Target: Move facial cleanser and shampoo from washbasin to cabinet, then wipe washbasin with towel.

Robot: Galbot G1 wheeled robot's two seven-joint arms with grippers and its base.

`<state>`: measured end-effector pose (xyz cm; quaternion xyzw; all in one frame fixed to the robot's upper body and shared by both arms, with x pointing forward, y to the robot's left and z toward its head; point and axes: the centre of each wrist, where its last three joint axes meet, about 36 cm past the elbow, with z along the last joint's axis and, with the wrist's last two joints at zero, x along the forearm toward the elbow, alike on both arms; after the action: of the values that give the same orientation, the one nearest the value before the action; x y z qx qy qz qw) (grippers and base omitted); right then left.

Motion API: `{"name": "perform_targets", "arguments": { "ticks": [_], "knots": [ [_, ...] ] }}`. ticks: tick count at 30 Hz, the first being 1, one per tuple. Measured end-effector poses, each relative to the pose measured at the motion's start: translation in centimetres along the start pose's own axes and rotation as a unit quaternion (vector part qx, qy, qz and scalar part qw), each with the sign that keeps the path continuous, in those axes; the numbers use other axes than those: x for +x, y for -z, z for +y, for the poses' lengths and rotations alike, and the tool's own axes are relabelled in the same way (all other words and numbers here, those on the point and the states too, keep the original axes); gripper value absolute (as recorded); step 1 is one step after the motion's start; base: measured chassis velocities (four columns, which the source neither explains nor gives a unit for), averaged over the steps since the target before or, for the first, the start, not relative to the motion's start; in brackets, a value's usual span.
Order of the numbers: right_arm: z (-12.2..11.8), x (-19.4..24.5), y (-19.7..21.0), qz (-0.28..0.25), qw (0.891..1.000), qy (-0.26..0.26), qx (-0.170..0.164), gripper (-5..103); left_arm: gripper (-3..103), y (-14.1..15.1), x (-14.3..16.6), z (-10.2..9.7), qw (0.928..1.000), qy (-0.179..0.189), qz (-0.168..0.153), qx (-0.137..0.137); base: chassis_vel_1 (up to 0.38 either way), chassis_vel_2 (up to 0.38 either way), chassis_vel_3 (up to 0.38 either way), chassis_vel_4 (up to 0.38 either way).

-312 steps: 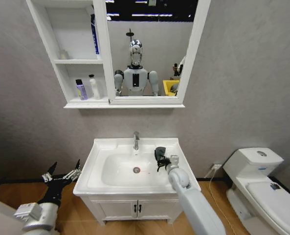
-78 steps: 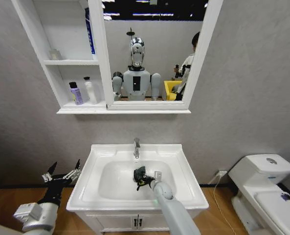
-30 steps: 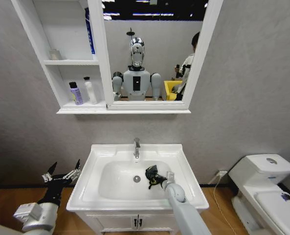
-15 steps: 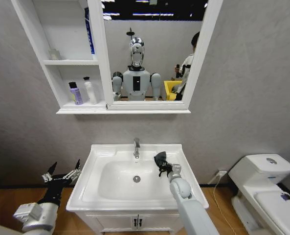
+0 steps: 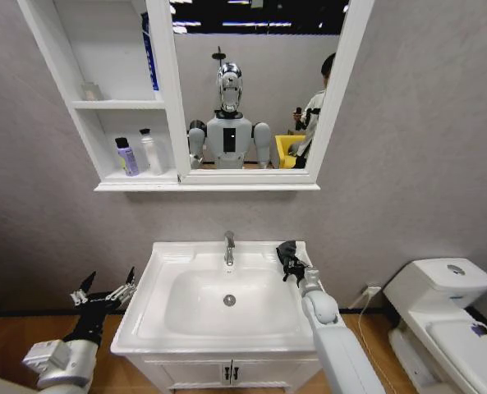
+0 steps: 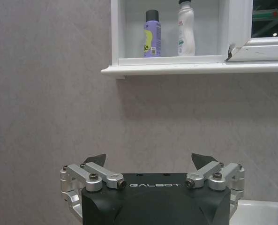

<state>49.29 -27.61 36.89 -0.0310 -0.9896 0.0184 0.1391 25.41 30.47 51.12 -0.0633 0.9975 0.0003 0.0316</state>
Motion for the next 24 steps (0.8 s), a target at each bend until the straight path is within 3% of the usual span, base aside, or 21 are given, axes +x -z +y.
{"name": "perform_targets", "arguments": {
  "ticks": [4, 7, 10, 11, 19, 24],
  "knots": [
    [-0.3, -0.2, -0.3, 0.000, 1.000, -0.018, 0.018, 42, 100, 0.0, 0.0, 0.0, 1.0000, 0.000, 0.000, 0.000, 0.000, 0.000, 0.000, 0.000],
    [-0.5, -0.3, -0.3, -0.004, 0.999, -0.023, 0.026, 48, 100, 0.0, 0.0, 0.0, 1.0000, 0.000, 0.000, 0.000, 0.000, 0.000, 0.000, 0.000],
    [-0.6, -0.3, -0.1, -0.013, 0.999, -0.027, 0.035, 64, 100, 0.0, 0.0, 0.0, 1.0000, 0.000, 0.000, 0.000, 0.000, 0.000, 0.000, 0.000],
    [-0.6, -0.3, -0.1, -0.013, 0.999, -0.027, 0.035, 64, 100, 0.0, 0.0, 0.0, 1.0000, 0.000, 0.000, 0.000, 0.000, 0.000, 0.000, 0.000],
    [0.3, 2.4, 0.9, -0.057, 0.998, 0.007, 0.042, 96, 100, 0.0, 0.0, 0.0, 1.0000, 0.000, 0.000, 0.000, 0.000, 0.000, 0.000, 0.000],
    [1.2, 7.1, 0.7, -0.060, 0.998, 0.020, 0.028, 100, 100, 0.0, 0.0, 0.0, 1.0000, 0.000, 0.000, 0.000, 0.000, 0.000, 0.000, 0.000]
  ]
}}
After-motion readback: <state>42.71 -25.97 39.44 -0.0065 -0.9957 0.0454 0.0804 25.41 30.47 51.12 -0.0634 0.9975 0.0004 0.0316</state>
